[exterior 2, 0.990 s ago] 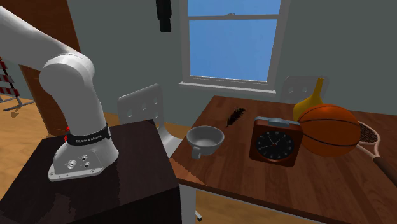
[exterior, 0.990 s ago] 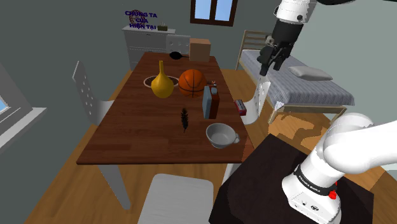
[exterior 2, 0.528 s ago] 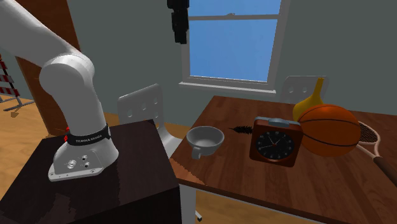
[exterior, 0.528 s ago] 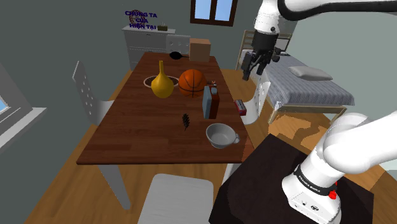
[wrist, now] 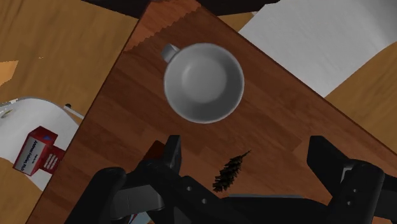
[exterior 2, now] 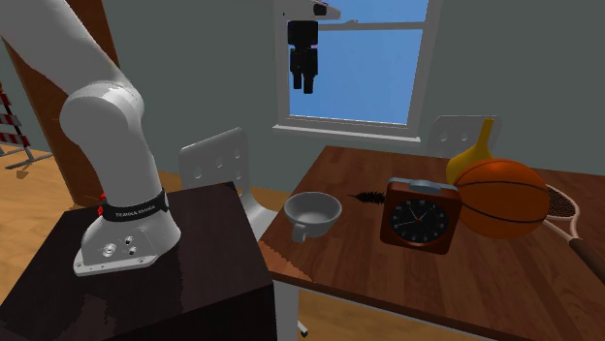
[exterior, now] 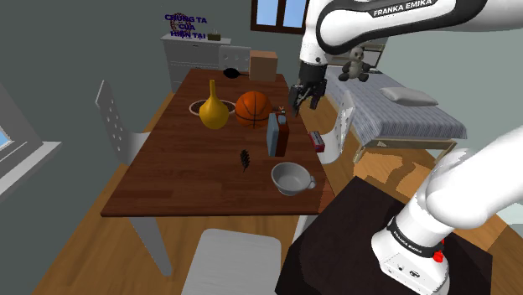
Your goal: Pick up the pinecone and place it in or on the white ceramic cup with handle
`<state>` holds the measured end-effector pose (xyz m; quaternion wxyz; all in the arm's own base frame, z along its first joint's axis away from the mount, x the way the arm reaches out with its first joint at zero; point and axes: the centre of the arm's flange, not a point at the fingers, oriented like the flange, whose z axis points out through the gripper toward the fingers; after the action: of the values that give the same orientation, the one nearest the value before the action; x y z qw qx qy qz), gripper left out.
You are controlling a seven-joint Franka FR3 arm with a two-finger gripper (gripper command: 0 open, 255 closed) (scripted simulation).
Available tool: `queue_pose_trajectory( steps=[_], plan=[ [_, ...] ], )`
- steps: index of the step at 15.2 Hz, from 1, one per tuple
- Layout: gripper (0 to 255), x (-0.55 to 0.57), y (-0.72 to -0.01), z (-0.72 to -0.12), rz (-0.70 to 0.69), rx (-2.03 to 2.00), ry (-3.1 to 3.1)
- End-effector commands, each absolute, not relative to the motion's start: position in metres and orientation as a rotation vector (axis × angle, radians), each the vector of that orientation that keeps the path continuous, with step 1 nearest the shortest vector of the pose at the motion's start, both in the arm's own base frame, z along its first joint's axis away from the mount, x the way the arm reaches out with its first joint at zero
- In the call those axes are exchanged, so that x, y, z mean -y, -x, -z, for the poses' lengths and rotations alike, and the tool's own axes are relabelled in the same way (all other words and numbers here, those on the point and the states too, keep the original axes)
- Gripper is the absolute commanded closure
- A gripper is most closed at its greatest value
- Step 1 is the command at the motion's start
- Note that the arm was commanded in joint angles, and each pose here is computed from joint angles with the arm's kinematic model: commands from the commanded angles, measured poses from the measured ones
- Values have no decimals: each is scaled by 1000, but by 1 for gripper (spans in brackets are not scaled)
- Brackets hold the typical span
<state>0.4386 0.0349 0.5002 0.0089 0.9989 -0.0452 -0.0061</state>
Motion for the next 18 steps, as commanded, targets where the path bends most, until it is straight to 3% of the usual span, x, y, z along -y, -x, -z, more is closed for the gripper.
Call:
queue_pose_trajectory(
  steps=[1, 18],
  plan=[
    [0, -35, -461, -483, 29, 140, -3119],
    [0, -58, -637, -333, 121, 131, -3103]
  ],
)
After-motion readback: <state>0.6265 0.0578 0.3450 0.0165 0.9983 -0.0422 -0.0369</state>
